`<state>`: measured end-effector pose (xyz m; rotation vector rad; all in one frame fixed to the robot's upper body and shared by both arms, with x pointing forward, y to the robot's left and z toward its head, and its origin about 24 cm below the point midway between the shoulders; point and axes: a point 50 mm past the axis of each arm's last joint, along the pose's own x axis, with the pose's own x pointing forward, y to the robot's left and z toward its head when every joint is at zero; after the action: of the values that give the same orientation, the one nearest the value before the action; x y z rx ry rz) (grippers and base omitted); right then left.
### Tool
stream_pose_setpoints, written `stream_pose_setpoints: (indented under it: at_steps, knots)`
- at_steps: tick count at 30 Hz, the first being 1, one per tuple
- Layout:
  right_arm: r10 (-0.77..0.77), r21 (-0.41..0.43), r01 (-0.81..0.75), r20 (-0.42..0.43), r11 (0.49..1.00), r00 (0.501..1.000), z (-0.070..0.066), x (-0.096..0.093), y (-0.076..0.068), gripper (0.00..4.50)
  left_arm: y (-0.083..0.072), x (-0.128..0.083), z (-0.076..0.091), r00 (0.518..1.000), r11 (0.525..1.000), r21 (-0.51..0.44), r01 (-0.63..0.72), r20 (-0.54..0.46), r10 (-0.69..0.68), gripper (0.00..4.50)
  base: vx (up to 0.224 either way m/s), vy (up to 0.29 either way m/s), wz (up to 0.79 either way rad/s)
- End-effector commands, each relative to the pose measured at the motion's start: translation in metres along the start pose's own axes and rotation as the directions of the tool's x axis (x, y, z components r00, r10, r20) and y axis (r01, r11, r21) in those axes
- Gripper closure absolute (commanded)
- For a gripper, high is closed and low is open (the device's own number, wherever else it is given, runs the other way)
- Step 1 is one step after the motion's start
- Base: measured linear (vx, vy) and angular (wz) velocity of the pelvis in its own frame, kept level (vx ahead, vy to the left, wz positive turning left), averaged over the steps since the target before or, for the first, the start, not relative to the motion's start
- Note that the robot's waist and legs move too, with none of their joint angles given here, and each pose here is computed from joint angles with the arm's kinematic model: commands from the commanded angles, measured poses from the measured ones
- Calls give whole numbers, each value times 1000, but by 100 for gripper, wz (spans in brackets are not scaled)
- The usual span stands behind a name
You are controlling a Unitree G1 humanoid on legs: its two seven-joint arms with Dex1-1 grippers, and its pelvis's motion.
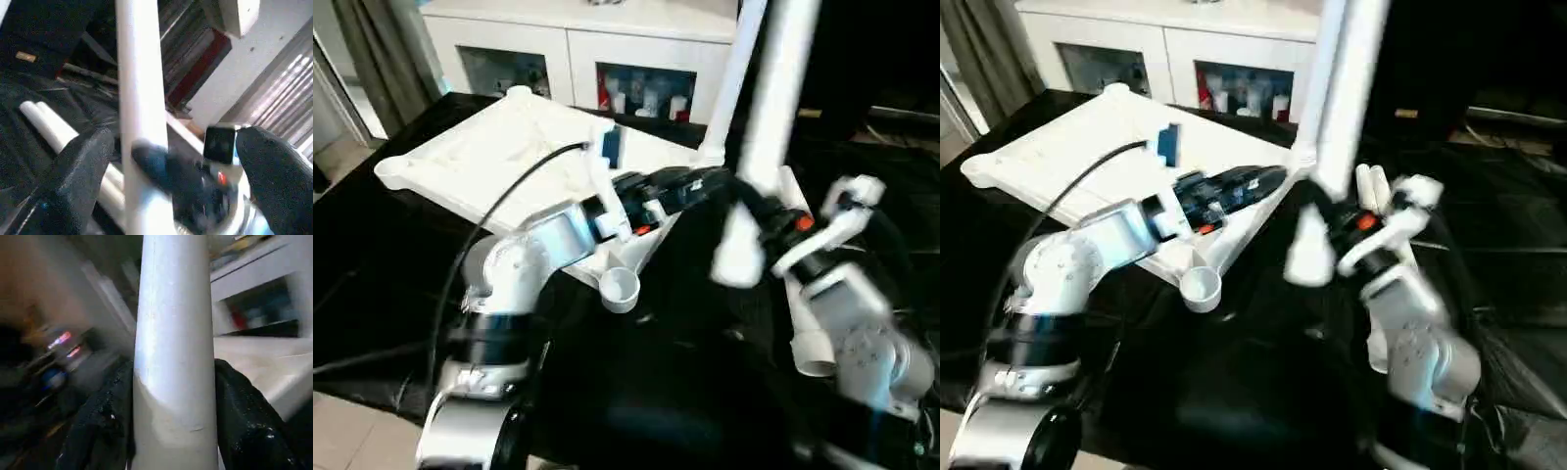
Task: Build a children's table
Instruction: Pick table leg
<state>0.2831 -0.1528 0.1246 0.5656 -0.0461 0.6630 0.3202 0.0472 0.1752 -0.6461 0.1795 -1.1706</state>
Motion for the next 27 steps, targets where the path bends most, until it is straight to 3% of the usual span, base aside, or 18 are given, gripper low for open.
stream_pose_setpoints:
  at_steps: [1, 6, 12, 17, 18, 23, 27]
  knots:
    - [105, -11, -105, -2, 994, 994, 4, 3, 13, 265, -3, 7, 4, 1000, 1000, -11, 19, 7, -19, 0, 0, 0, 0]
    - [188, -32, -191, -84, 981, 979, -5, 1, 21, 265, -2, 12, -5, 1000, 999, -39, 12, -28, -13, 0, 0, 0, 0]
    - [161, -95, -179, -172, 979, 972, -14, 3, 15, 266, 1, 9, -5, 999, 997, -65, -38, 11, 39, 18, 0, 0, 0]
    - [43, -229, -99, -236, 968, 971, -20, 16, 9, 266, 4, 3, -2, 994, 992, -77, -97, 41, 100, 68, 0, 0, 0]
    - [11, -305, -98, -274, 947, 962, -25, 22, 10, 266, 6, 2, -3, 990, 988, -72, -133, 35, 136, 72, 0, 0, 0]
    - [-18, -363, -92, -287, 927, 958, -30, 30, 13, 266, 11, 2, -6, 978, 973, -105, -204, 28, 208, 110, 0, 0, 0]
    - [-25, -402, -88, -268, 911, 963, -31, 38, 15, 266, 24, 3, -10, 930, 929, -73, -364, 29, 366, 141, 0, 0, 0]
